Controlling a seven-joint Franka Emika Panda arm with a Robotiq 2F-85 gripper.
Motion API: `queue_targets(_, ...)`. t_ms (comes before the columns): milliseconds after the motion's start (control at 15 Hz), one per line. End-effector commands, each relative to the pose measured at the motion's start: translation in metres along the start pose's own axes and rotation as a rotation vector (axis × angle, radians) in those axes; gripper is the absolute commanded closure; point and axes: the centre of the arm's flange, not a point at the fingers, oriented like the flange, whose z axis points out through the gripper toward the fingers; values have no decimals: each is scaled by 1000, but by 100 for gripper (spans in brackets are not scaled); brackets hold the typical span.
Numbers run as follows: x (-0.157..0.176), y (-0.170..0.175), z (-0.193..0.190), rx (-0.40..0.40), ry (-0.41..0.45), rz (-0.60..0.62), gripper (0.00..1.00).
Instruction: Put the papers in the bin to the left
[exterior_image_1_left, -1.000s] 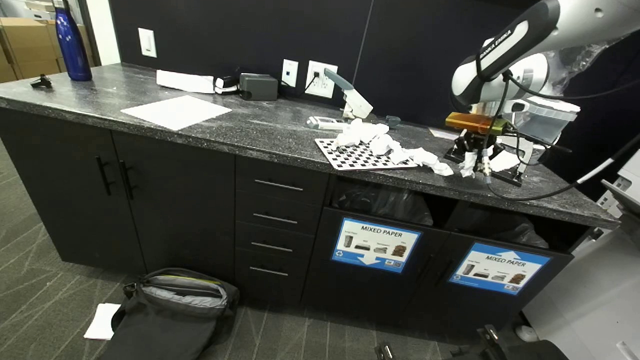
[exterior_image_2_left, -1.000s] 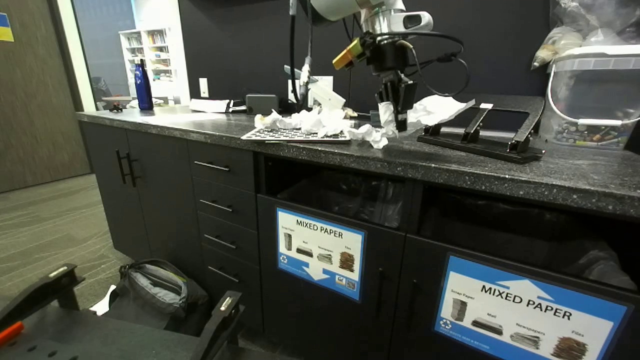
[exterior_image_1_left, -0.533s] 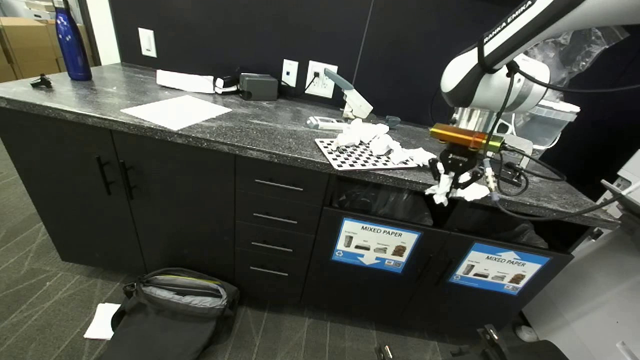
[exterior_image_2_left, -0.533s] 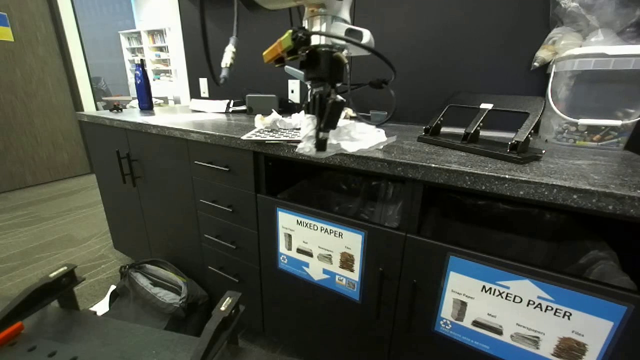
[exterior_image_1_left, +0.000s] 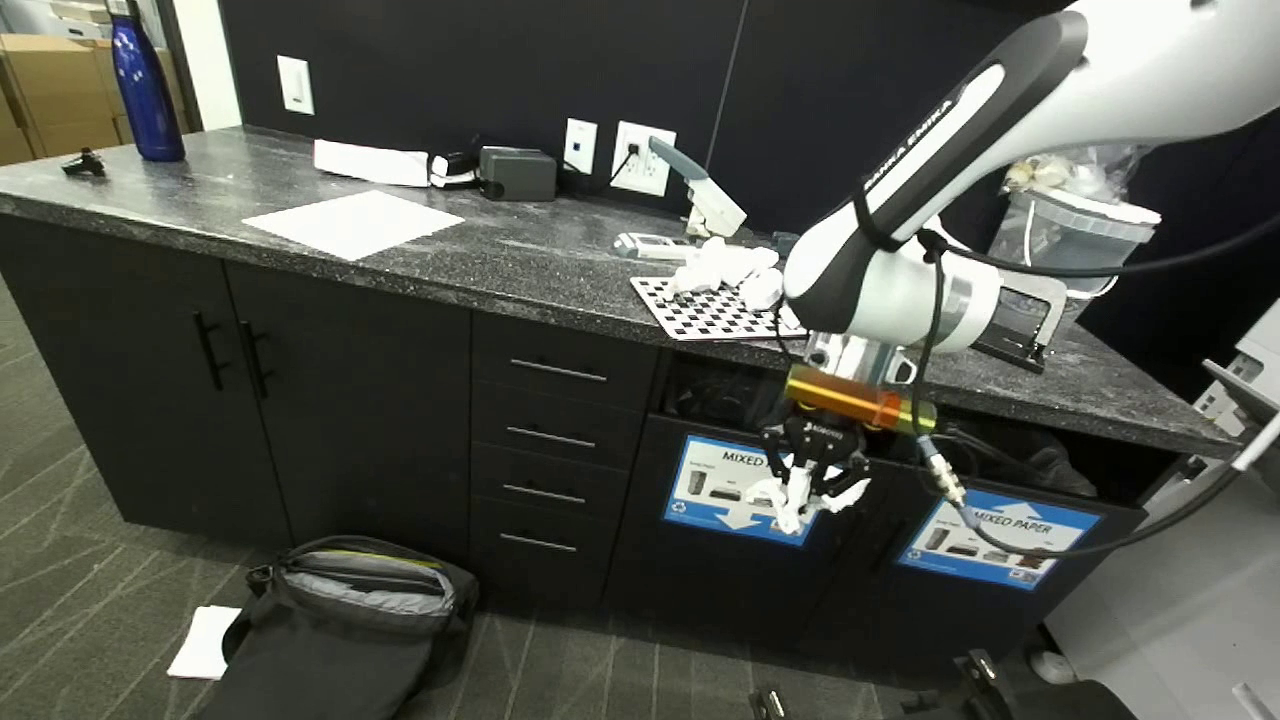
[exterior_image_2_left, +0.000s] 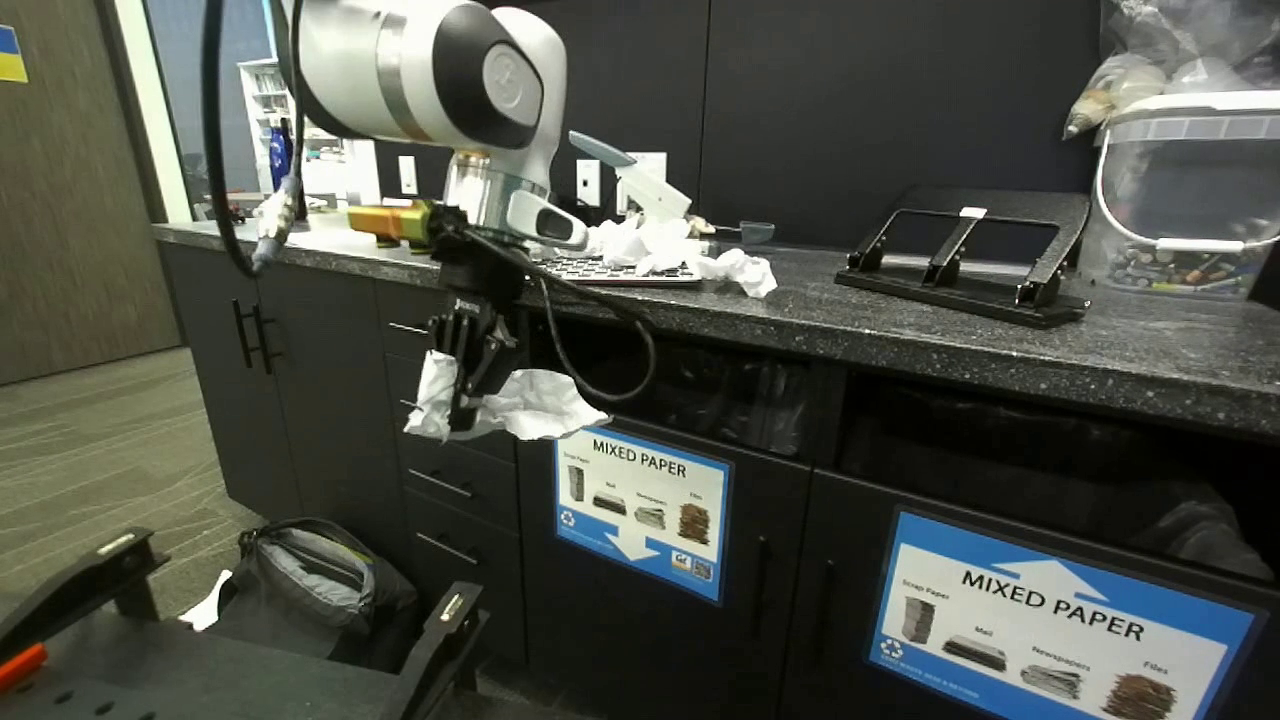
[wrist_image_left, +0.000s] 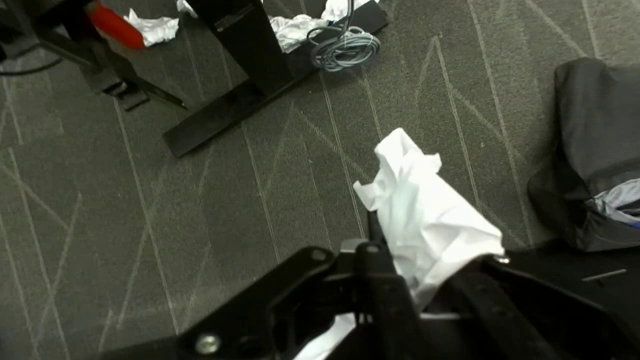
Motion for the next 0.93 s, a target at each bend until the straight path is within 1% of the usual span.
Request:
queue_targets(0,18,-21,33,-60,162,-111,92)
queue_targets(200,39,-30,56,-89,331,-174,91)
queue_targets(333,57,-36,62,-103,439,-206,92)
queue_targets(400,68,-38,64,-97,495,-213,92)
queue_targets(600,102,-44,58,-77,663,-221,92)
queue_targets(800,130,-50,47,-52,826,-191,93)
queue_targets(867,141,-50,46,-45,865,-171,93)
